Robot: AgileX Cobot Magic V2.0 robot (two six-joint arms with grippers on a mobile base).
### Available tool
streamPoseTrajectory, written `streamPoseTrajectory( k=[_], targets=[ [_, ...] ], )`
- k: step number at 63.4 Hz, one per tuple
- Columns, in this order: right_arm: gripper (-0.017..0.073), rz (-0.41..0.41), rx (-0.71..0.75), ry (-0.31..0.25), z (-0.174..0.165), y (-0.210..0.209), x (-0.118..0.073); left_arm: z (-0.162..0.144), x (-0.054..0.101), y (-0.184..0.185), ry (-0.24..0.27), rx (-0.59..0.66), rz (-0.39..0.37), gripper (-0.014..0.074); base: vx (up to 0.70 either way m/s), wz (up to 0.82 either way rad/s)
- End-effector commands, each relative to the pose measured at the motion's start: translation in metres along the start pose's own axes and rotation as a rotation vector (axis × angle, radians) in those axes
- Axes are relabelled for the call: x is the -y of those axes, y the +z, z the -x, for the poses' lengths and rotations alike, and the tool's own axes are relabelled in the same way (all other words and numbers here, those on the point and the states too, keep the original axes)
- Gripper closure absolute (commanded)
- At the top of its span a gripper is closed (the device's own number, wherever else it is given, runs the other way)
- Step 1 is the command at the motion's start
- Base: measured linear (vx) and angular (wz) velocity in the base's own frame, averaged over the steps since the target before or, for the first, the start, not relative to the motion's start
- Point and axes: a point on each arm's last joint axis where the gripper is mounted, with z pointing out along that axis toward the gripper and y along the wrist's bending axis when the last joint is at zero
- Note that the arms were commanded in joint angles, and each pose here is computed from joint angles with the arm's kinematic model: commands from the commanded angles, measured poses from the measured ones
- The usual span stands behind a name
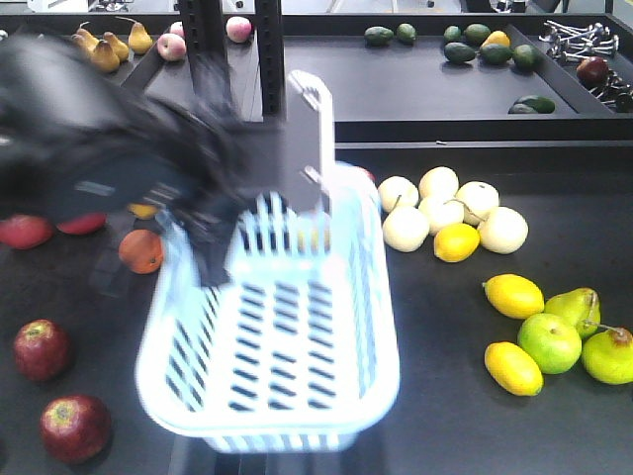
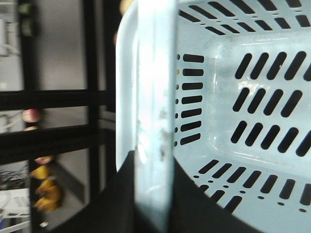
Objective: Pick three apples into basket with both arms
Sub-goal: 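Close the left gripper on the handle and lift the basket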
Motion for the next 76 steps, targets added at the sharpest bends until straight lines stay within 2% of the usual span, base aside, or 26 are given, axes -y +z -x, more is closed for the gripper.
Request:
streamPoseTrajectory(
  k=[1, 15, 31, 42, 53, 76],
  targets=[
    [0.0568, 0.012, 0.075, -0.004, 0.003, -0.001, -0.001, -0.014, -0.025, -0.066, -0.032, 0.090, 0.188, 0.0601, 0.00, 0.00],
    [0.0568, 0.012, 0.075, -0.004, 0.003, -0.001, -0.001, -0.051, -0.030, -0.136, -0.069, 0.072, 0.318, 0.0601, 0.00, 0.00],
    [0.0568, 0.012, 0.075, -0.004, 0.003, -0.001, -0.001, -0.084, -0.020, -0.185, -0.137, 0.058, 0.352, 0.0601, 0.00, 0.00],
    [0.0568, 0.012, 0.075, -0.004, 0.003, -0.001, -0.001, -0.102, -0.012, -0.205, -0.174, 0.034, 0.344, 0.0601, 0.00, 0.00],
    [0.0568, 0.012, 0.075, -0.004, 0.003, -0.001, -0.001, -0.114, -0.006, -0.223, -0.198, 0.055, 0.375, 0.0601, 0.00, 0.00],
    [0.0568, 0.012, 0.075, -0.004, 0.003, -0.001, -0.001, -0.120, -0.003, -0.229, -0.210, 0.048, 0.372, 0.0601, 0.00, 0.00]
  ],
)
